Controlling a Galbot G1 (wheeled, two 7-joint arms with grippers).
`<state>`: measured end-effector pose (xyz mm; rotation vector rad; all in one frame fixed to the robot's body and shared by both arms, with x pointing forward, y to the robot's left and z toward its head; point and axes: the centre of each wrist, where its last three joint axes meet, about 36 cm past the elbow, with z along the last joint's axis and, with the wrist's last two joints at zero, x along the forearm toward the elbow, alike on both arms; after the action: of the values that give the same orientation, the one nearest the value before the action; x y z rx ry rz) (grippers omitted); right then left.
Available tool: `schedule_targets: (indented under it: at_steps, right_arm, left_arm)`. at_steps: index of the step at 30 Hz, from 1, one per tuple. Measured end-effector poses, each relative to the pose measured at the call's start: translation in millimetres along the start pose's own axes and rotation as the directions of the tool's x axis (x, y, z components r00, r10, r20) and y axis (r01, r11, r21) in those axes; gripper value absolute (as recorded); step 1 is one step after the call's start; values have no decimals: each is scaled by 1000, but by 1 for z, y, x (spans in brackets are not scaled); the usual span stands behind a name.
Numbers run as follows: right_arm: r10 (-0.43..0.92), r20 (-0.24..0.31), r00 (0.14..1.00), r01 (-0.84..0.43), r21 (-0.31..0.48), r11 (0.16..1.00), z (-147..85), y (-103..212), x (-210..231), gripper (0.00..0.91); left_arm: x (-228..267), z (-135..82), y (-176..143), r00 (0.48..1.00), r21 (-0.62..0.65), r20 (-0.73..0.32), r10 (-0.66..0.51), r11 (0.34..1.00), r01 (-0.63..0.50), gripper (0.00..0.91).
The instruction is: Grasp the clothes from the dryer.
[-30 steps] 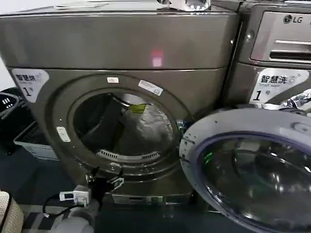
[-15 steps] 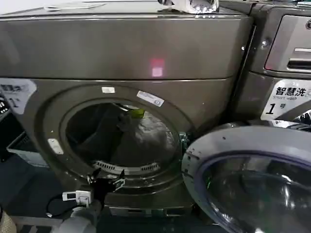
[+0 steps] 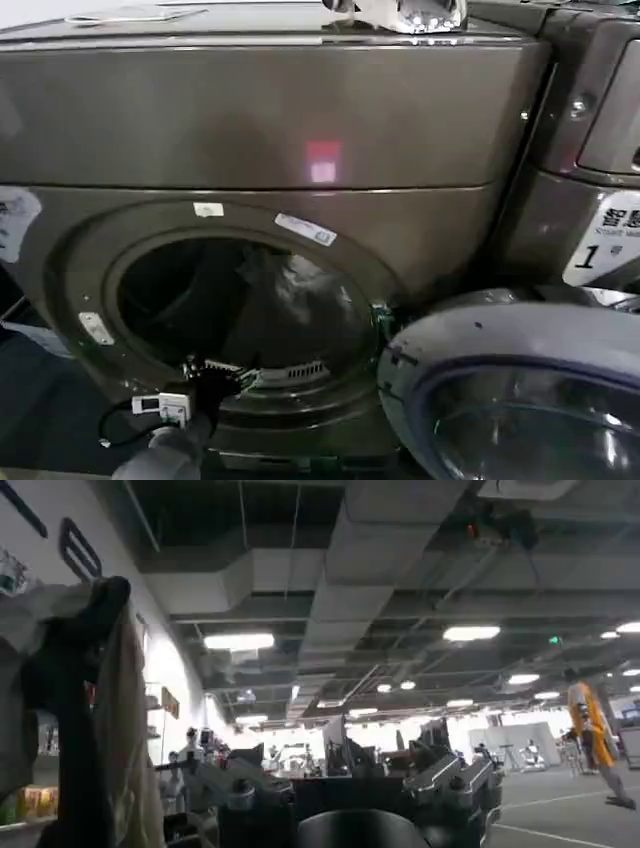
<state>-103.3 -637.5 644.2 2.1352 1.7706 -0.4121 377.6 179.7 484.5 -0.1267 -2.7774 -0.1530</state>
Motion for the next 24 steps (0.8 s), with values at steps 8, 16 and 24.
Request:
schedule_targets:
  at_steps: [8, 16, 24]
  right_arm:
    - [-25, 8, 1000, 25, -3, 1000, -1, 8, 2, 907]
    - [-48, 17, 999, 48, -8, 999, -2, 16, 6, 907]
    - [-65, 19, 998, 65, -3, 998, -2, 19, 8, 907]
  left_arm:
    - [-72, -16, 6, 1000, -21, 5, -29, 999, 29, 907]
    - [-142, -37, 10, 998, -68, 27, -60, 996, 62, 907]
    - [-185, -48, 16, 1000, -207, -6, -14, 978, 12, 907]
